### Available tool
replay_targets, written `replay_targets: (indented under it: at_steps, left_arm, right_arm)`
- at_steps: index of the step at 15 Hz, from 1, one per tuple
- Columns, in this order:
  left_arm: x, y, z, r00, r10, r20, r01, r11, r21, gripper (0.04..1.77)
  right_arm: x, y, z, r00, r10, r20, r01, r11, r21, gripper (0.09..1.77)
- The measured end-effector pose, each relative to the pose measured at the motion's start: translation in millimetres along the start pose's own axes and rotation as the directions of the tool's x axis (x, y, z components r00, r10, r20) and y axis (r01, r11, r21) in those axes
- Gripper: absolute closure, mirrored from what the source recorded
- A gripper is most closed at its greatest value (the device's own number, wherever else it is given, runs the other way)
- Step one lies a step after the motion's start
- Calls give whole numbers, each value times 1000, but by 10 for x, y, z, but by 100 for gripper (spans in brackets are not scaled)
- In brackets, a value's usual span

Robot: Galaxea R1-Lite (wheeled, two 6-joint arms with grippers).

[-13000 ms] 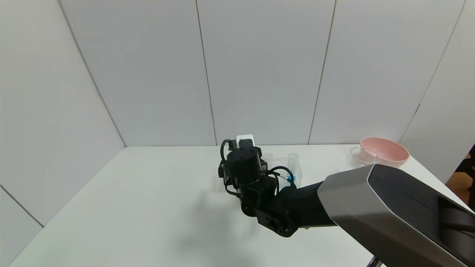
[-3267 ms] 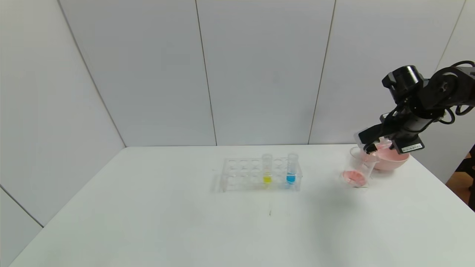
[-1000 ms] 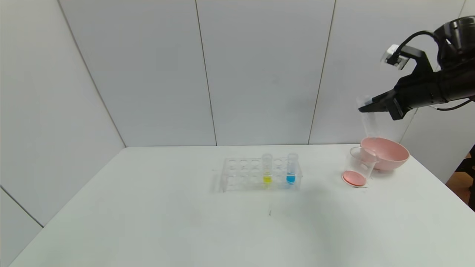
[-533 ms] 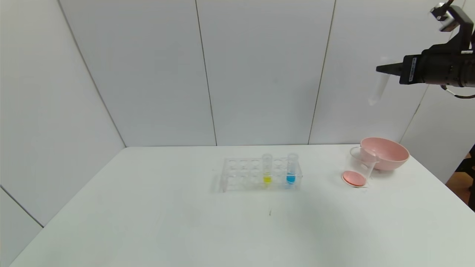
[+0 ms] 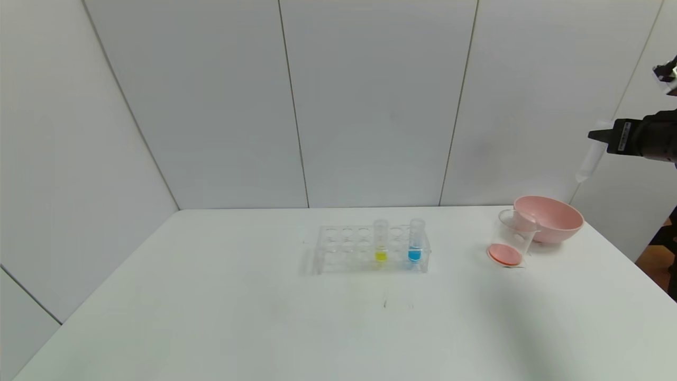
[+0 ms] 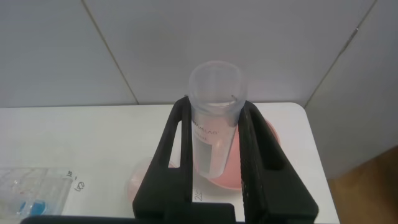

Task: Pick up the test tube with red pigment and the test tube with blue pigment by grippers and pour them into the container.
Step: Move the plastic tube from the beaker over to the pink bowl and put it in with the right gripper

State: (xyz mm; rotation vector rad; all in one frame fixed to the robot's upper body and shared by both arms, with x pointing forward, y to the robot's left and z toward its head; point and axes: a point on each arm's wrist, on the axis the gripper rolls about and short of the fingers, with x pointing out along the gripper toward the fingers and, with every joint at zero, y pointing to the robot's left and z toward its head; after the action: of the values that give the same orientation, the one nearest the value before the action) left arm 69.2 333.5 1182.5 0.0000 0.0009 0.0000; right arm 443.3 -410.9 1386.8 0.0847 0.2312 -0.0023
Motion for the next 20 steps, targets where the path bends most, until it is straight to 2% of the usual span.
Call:
replay_targets:
  at_steps: [6, 10, 14, 20]
  left_arm:
    - [0, 0, 0, 1000, 0, 0, 0, 1000, 0, 5]
    - [0, 0, 0, 1000, 0, 0, 0, 1000, 0, 5]
    - [0, 0, 0, 1000, 0, 0, 0, 1000, 0, 5]
    - [0, 0, 0, 1000, 0, 0, 0, 1000, 0, 5]
  right_arm:
    - [348, -230, -280, 996, -35, -78, 38, 999, 28, 136]
    - [715, -337, -424, 999, -39, -28, 40, 999, 23, 136]
    - [993, -427, -607, 997, -46, -54, 48, 998, 28, 136]
    - [1085, -505, -736, 996, -49, -74, 52, 998, 34, 136]
